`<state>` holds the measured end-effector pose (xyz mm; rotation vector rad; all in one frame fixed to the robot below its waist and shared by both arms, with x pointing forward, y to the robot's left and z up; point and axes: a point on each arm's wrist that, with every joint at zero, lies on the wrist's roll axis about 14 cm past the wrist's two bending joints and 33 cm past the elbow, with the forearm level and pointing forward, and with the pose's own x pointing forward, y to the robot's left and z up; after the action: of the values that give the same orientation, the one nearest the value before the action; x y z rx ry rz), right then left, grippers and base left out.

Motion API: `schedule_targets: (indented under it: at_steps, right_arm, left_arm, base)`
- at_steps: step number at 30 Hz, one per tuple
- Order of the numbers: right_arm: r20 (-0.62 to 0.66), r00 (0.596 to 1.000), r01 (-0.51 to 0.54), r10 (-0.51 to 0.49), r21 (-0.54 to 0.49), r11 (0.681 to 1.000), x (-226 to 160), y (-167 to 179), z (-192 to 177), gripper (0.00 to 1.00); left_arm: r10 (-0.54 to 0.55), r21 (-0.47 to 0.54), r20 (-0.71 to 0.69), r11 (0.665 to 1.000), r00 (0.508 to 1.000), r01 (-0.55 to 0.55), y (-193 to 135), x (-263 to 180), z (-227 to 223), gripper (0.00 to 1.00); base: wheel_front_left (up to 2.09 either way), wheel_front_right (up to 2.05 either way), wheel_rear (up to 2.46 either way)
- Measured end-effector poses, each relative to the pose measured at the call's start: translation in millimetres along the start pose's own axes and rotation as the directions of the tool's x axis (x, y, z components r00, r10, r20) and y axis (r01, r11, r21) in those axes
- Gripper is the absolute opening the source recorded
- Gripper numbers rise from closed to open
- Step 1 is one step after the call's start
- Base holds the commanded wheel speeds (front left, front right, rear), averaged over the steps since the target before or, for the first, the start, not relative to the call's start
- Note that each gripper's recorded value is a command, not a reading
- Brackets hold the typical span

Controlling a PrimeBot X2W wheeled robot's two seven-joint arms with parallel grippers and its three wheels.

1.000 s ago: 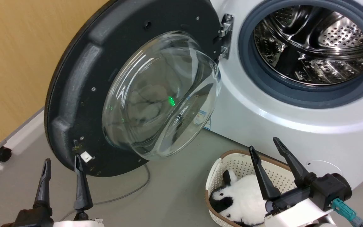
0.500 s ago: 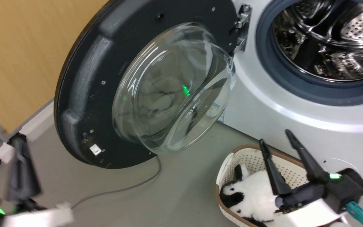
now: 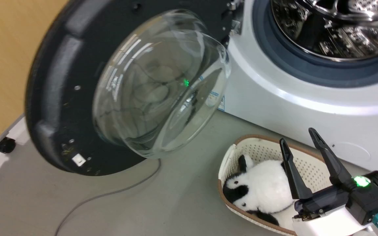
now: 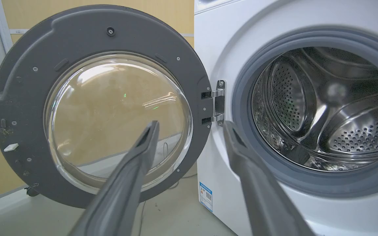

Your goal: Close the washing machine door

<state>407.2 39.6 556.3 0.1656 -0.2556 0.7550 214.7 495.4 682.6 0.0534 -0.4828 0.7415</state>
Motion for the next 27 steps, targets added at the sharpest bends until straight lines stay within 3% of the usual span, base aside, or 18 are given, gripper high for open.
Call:
schedule_targets:
  at_steps: [2, 4, 9, 15, 22, 27]
  right_arm:
    - [-0.004, 1.000, 0.012, -0.012, 0.000, 1.000, -1.2, -4.9, -2.2, 1.00]
    - [-0.009, 1.000, 0.022, -0.022, 0.000, 1.000, -2.6, -9.0, -4.3, 1.00]
    - [-0.013, 0.999, 0.041, -0.041, -0.004, 0.999, -5.3, -16.2, -5.7, 1.00]
    - [-0.007, 0.999, 0.051, -0.051, -0.012, 0.999, -7.0, -18.6, -2.1, 1.00]
    - [0.016, 0.998, 0.059, -0.059, -0.024, 0.998, -8.4, -15.1, 10.2, 1.00]
    - [0.037, 0.997, 0.068, -0.067, -0.027, 0.997, -10.4, -10.8, 21.1, 1.00]
  left_arm:
    - [0.015, -0.096, -0.073, 0.995, 0.997, -0.022, 0.3, 12.2, -16.1, 0.00]
    - [0.039, -0.251, -0.165, 0.965, 0.986, -0.080, 0.0, 20.3, -37.9, 0.00]
    - [0.017, -0.515, -0.405, 0.822, 0.914, -0.244, -3.8, 20.8, -93.7, 0.00]
    - [-0.127, -0.655, -0.601, 0.644, 0.789, -0.395, -29.1, -3.6, -141.7, 0.00]
    - [-0.376, -0.721, -0.666, 0.544, 0.644, -0.429, -69.3, -40.9, -157.9, 0.00]
    - [-0.569, -0.793, -0.606, 0.483, 0.556, -0.370, -101.9, -66.0, -143.9, 0.00]
  base:
    - [0.00, 0.00, 0.00]
    - [0.00, 0.00, 0.00]
    - [0.00, 0.00, 0.00]
    - [0.00, 0.00, 0.00]
    - [0.00, 0.00, 0.00]
    - [0.00, 0.00, 0.00]
